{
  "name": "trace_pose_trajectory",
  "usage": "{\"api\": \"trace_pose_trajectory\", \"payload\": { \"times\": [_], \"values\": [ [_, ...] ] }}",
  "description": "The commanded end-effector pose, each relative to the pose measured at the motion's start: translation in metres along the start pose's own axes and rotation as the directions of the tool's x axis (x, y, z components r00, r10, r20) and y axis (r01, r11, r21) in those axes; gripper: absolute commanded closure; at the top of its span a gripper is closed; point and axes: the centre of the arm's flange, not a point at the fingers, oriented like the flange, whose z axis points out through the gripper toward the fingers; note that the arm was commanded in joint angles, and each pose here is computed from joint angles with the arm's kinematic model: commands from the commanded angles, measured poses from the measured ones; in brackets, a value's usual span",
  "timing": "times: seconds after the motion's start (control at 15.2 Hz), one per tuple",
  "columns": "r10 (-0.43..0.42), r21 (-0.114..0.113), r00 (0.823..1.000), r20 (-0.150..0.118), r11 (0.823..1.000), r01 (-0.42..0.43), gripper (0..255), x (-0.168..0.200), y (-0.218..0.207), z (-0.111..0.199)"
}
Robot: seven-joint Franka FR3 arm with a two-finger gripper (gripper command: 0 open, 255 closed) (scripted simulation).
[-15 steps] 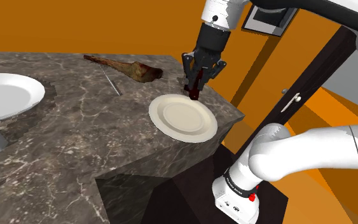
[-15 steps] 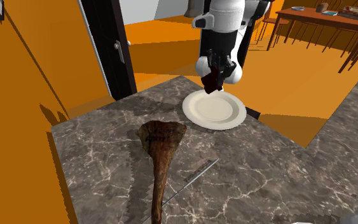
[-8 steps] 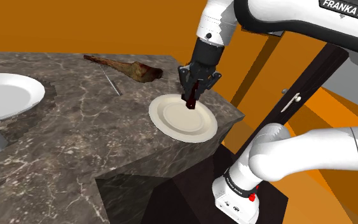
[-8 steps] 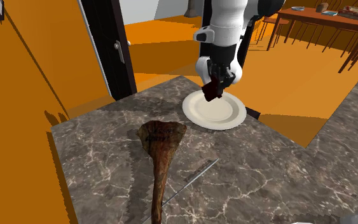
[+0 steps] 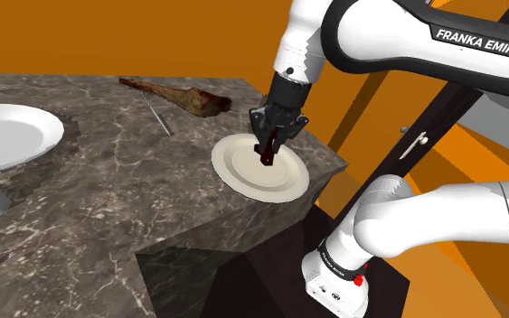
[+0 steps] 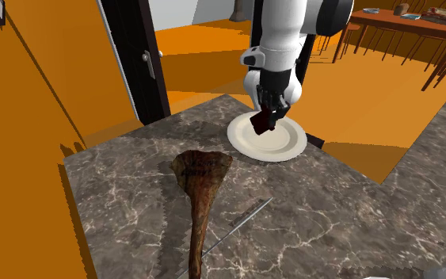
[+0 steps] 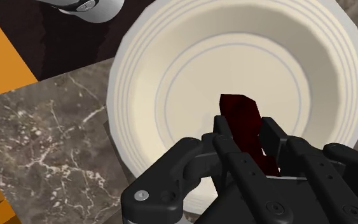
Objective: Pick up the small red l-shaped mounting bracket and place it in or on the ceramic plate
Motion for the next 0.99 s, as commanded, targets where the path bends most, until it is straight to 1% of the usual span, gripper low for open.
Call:
{"api": "trace_pose_trajectory", "payload": {
  "times": [0.0,0.26,0.33,0.66,0.92],
  "values": [
    [0.000,0.000,1.000,0.000,1.000,0.000,255,0.000,0.000,0.001],
    [0.000,0.000,1.000,0.000,1.000,0.000,255,0.000,0.000,0.001],
    [0.000,0.000,1.000,0.000,1.000,0.000,0,0.000,0.000,0.001],
    [0.000,0.000,1.000,0.000,1.000,0.000,0,0.000,0.000,0.001],
    [0.000,0.000,1.000,0.000,1.000,0.000,0,0.000,0.000,-0.049]
  ]
}}
